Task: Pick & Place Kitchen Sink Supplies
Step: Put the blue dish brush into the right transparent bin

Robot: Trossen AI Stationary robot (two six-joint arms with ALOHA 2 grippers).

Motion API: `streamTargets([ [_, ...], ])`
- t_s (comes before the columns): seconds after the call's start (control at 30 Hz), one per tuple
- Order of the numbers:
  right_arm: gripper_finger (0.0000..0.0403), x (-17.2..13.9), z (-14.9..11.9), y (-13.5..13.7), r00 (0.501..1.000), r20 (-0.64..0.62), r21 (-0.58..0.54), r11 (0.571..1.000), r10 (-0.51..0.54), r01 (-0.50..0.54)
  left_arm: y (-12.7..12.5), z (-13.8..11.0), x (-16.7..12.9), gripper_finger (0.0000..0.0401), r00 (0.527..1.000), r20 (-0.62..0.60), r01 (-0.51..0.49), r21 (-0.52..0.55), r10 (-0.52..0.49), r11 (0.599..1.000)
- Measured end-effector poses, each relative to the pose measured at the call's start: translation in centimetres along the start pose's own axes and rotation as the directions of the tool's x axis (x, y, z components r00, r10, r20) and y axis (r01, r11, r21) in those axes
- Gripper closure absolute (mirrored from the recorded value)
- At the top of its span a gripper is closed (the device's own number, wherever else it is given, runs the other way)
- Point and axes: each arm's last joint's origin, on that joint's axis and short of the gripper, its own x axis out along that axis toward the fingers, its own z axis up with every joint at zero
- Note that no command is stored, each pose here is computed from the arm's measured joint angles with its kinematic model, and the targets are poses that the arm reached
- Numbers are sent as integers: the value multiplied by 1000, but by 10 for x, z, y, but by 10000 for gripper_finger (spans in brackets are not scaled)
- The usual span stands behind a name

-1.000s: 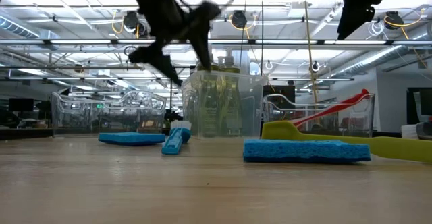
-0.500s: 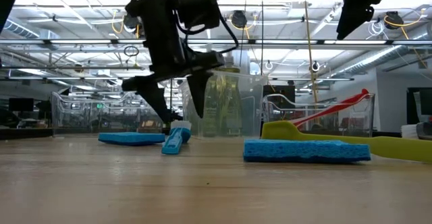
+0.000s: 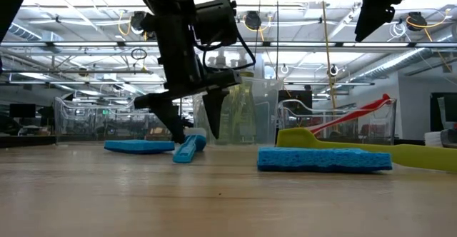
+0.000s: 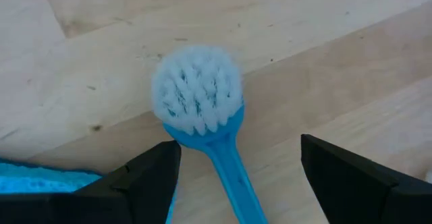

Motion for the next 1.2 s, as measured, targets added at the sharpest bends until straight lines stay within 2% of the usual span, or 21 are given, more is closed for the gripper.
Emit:
streamTargets([
  [0.13, 228, 0, 0, 0, 1000, 0, 0, 1000, 0, 0, 1, 3, 2, 152, 1000, 1, -6, -5, 6, 1000],
  [0.43, 229, 0, 4, 1, 999, 36, 4, 1000, 11, -11, 2, 9, 2, 323, 1000, 27, -1, 15, 1, 1000],
  [0.53, 230, 0, 5, 1, 999, 48, 6, 1000, 15, -15, 2, 9, 2, 361, 999, 32, -2, 14, 2, 1000],
  [0.73, 233, 0, 5, 1, 999, 49, 2, 1000, 15, -15, 2, 9, 2, 358, 999, 33, -2, 11, 2, 1000],
  [0.9, 234, 0, 5, 1, 999, 49, 2, 1000, 15, -15, 2, 9, 2, 327, 999, 32, -1, 9, 1, 1000],
  [1.03, 234, 0, 5, 1, 999, 49, 2, 1000, 15, -15, 2, 9, 2, 356, 1000, 30, 8, 10, -8, 1000],
  [1.2, 232, 0, 5, 1, 999, 49, -12, 1000, 15, -15, -9, 11, -3, 361, 989, -14, 147, 39, -146, 988],
])
